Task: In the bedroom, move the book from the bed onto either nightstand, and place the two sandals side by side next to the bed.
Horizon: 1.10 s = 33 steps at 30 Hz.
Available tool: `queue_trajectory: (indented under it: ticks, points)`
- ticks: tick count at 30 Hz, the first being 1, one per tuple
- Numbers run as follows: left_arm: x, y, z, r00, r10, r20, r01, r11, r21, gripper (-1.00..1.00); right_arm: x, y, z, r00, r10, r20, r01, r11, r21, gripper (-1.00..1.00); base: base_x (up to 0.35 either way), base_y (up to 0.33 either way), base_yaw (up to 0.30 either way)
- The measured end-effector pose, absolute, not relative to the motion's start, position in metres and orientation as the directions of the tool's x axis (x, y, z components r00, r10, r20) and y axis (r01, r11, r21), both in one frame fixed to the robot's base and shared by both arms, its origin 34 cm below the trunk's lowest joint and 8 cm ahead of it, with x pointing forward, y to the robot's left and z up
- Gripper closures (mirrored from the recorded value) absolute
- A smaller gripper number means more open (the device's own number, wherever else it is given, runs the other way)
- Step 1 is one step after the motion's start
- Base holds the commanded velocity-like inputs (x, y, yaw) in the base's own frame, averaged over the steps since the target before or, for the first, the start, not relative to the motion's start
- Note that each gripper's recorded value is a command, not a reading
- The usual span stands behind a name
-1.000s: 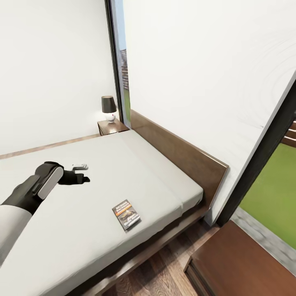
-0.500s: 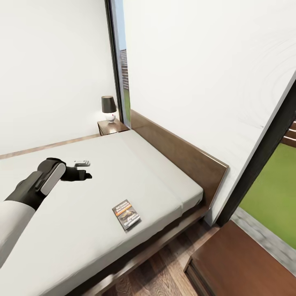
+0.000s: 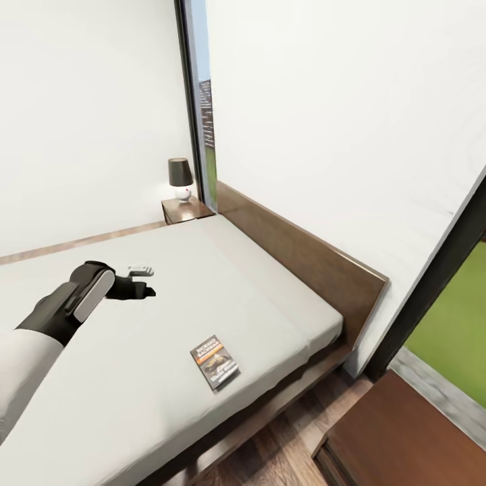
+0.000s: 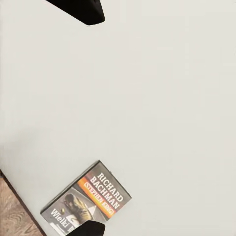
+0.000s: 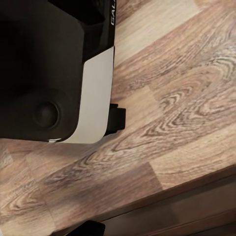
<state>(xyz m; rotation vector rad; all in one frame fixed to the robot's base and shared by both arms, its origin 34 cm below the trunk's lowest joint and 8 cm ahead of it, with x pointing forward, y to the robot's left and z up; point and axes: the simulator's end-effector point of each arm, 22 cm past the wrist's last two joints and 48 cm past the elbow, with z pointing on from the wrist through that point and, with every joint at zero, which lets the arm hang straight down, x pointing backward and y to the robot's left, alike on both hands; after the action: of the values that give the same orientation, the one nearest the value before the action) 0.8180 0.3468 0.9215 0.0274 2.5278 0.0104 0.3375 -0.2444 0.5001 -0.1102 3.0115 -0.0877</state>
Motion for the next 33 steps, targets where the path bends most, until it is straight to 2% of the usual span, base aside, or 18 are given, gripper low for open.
queue_trajectory:
  ticks: [13, 28, 33]
  points:
    - [0.814, 0.344, 0.887, -0.884, 0.041, -0.466, 0.018, 0.998, 0.054, -1.0, 0.335, -0.246, 0.5, -0.99, -0.077, -0.119, -0.07, 0.995, -0.065, -1.0, 0.021, 0.02, 0.0]
    - [0.815, 0.336, 0.885, -0.888, 0.057, -0.455, 0.034, 0.998, 0.059, -1.0, 0.334, -0.246, 0.5, -0.99, -0.076, -0.118, -0.069, 0.995, -0.066, -1.0, 0.001, 0.015, 0.0]
    - [0.816, 0.323, 0.886, -0.888, 0.052, -0.457, 0.054, 0.998, 0.009, -1.0, 0.332, -0.246, 0.499, -0.99, -0.077, -0.115, -0.069, 0.995, -0.066, -1.0, 0.0, 0.009, 0.0]
